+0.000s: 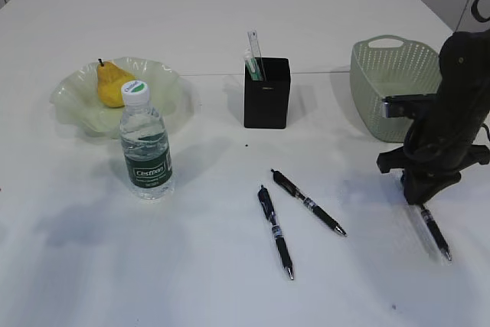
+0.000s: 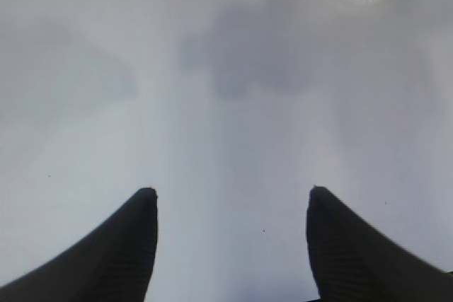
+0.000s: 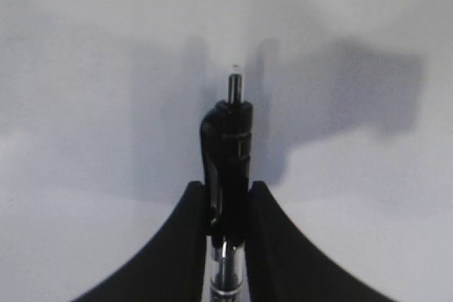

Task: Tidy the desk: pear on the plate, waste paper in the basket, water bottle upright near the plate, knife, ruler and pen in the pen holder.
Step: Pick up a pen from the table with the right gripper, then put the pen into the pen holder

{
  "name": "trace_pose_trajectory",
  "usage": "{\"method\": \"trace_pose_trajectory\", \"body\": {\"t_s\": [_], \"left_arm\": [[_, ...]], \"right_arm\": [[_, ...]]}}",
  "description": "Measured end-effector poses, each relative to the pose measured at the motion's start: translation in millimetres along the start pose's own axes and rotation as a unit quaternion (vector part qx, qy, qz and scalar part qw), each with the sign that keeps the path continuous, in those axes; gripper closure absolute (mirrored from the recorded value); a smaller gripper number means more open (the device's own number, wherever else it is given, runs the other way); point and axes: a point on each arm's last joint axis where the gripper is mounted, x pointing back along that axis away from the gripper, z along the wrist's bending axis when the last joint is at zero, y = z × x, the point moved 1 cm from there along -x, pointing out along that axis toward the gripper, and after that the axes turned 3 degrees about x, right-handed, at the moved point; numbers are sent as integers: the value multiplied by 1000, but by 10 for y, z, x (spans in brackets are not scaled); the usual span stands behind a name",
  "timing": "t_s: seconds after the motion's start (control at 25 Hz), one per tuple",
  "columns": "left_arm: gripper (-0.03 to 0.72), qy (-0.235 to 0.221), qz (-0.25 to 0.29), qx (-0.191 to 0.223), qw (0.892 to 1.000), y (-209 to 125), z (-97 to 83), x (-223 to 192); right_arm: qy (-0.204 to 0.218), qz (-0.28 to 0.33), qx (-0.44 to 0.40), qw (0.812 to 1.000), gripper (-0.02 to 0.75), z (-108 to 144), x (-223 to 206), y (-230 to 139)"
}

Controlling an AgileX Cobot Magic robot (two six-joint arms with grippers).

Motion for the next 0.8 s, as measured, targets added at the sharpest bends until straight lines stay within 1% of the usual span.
{"method": "trace_pose_trajectory", "body": {"t_s": [0.2, 0.36, 0.44, 0.6, 0.8], "left_arm": [[221, 0, 0, 0, 1000, 0, 0, 0], [221, 0, 0, 0, 1000, 0, 0, 0], [221, 0, 0, 0, 1000, 0, 0, 0], [221, 0, 0, 0, 1000, 0, 0, 0], [221, 0, 0, 0, 1000, 0, 0, 0]], "right_arm": [[16, -52, 7, 998, 636, 33, 350, 93], [51, -107, 29, 993, 636, 152, 658, 255], [63, -134, 46, 988, 636, 254, 801, 349], [73, -195, 74, 975, 636, 452, 1066, 526], [77, -290, 112, 947, 636, 667, 1313, 716]]}}
